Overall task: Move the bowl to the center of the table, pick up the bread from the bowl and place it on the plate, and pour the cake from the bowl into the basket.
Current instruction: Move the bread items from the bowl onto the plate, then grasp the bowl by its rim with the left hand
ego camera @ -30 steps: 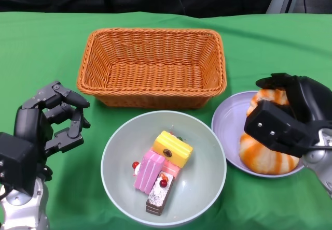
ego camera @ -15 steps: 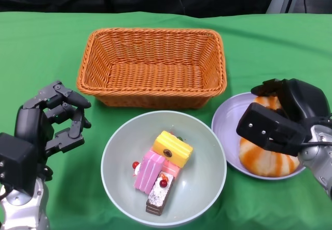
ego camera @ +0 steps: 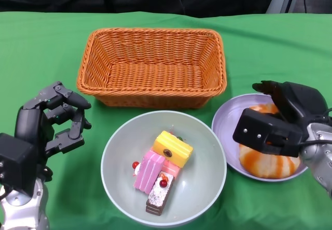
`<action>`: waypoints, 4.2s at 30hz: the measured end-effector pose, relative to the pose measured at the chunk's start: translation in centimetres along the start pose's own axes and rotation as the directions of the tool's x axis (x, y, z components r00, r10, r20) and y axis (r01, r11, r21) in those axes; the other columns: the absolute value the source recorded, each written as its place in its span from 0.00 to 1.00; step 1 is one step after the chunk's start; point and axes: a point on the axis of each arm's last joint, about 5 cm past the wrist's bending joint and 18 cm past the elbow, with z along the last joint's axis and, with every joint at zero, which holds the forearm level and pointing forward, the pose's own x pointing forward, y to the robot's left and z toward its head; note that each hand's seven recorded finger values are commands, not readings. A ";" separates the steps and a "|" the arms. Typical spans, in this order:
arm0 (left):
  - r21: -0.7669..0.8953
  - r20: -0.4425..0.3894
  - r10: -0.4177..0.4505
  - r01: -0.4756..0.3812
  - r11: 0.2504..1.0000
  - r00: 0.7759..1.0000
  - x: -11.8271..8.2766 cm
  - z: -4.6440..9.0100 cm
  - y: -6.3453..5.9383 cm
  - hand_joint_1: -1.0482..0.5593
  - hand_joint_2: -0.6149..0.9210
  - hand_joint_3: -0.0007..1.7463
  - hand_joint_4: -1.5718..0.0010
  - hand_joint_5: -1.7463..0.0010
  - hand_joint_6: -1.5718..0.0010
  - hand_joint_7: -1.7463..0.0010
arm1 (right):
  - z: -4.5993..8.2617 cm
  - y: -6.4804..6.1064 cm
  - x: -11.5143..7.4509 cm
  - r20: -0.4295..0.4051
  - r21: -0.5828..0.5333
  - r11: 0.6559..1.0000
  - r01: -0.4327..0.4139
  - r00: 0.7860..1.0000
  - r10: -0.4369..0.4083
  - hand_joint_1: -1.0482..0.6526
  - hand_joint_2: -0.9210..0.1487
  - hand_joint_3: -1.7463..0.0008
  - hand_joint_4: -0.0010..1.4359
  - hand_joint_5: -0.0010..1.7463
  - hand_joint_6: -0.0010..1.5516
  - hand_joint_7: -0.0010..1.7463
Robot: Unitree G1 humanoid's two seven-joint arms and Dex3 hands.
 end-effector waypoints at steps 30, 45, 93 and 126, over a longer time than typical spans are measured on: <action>0.002 -0.007 -0.001 0.001 1.000 1.000 0.0 -0.1 0.1 0.65 0.77 0.63 0.50 0.10 0.49 0.23 | 2.6 -2.3 -2.2 0.223 0.338 0.926 0.169 0.941 -0.253 0.17 0.00 0.87 0.31 0.02 0.29 0.01; 0.007 -0.005 -0.005 0.005 1.000 1.000 0.2 -0.1 0.2 0.64 0.76 0.64 0.50 0.10 0.50 0.23 | 2.8 -4.8 -7.9 0.208 0.779 0.620 0.090 0.896 -0.391 0.42 0.00 0.95 0.60 0.09 0.49 0.03; 0.714 0.352 -0.622 0.229 0.662 0.699 -0.5 7.6 5.5 0.43 0.87 0.00 0.70 0.85 0.62 1.00 | -1.8 1.8 -13.1 -0.010 0.906 0.378 0.189 0.905 -0.426 0.59 0.27 0.51 0.54 0.84 0.50 0.63; 0.769 0.423 -0.797 0.294 0.567 0.431 -0.8 7.4 4.1 0.35 0.90 0.00 0.59 0.79 0.53 0.96 | -0.6 1.8 -12.5 -0.079 0.927 0.303 0.222 0.904 -0.421 0.59 0.20 0.58 0.53 0.85 0.48 0.63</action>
